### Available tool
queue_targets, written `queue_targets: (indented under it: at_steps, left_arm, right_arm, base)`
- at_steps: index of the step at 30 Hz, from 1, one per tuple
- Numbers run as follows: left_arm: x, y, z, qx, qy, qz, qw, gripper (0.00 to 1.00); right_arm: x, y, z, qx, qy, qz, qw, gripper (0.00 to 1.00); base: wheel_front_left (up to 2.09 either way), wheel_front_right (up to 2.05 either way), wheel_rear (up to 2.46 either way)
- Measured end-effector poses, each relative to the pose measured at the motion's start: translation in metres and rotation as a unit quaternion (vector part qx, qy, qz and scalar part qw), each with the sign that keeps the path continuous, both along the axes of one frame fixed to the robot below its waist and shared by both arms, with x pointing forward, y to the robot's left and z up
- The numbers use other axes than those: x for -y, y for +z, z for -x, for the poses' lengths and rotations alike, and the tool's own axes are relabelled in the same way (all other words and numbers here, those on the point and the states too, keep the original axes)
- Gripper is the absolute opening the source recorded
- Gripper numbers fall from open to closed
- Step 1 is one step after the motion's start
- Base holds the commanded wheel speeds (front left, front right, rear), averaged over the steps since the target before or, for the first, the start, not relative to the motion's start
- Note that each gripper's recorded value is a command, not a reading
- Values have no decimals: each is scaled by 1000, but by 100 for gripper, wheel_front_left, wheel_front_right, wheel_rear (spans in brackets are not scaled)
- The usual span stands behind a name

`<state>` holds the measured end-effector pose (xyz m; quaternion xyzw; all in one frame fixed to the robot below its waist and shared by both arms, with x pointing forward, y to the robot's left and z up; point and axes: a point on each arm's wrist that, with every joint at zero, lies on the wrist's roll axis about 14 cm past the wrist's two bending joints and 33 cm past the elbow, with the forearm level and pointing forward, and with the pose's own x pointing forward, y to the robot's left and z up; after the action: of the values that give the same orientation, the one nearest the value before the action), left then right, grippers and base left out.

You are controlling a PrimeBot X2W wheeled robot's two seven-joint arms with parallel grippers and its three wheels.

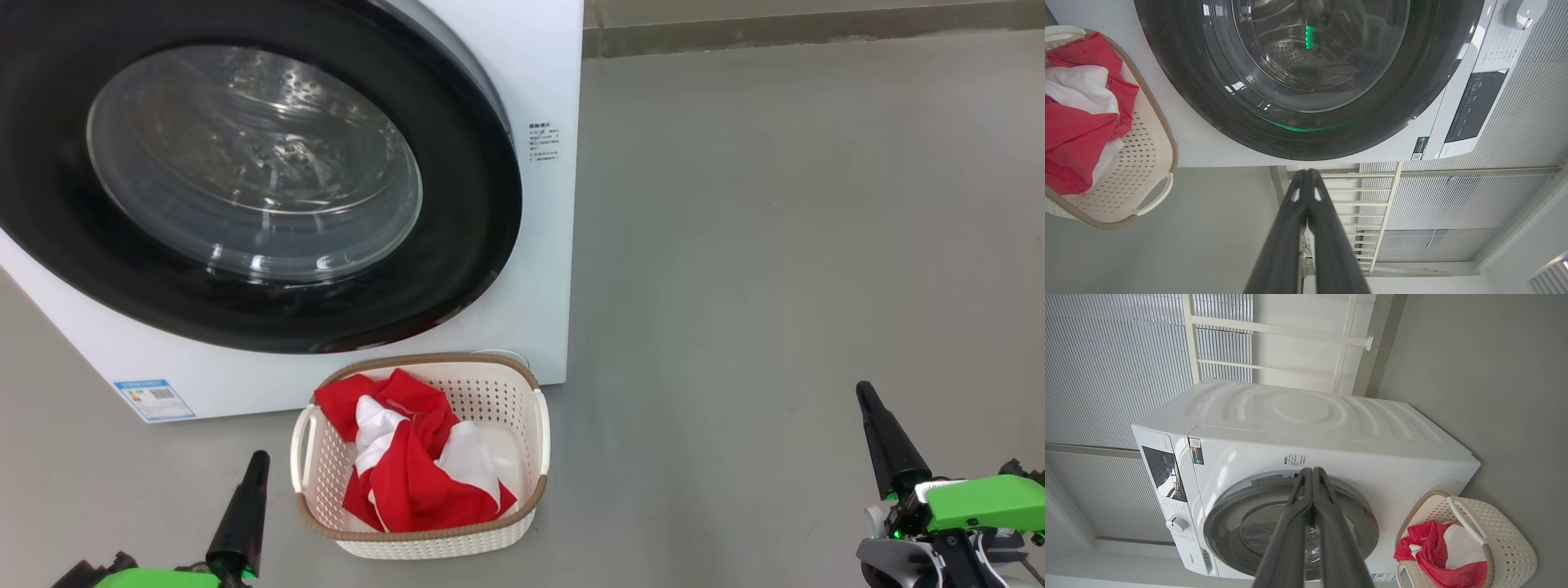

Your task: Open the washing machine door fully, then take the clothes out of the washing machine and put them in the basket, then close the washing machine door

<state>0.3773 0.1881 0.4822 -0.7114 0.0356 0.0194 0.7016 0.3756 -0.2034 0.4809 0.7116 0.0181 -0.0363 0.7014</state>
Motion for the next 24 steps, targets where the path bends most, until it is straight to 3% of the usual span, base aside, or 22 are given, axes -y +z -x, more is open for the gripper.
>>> queue_targets:
  at_steps: [24]
  left_arm:
    - [0,0,0,0,-2,0,1000,0]
  right_arm:
    - [0,0,0,0,-1,0,1000,0]
  base:
    - [0,0,0]
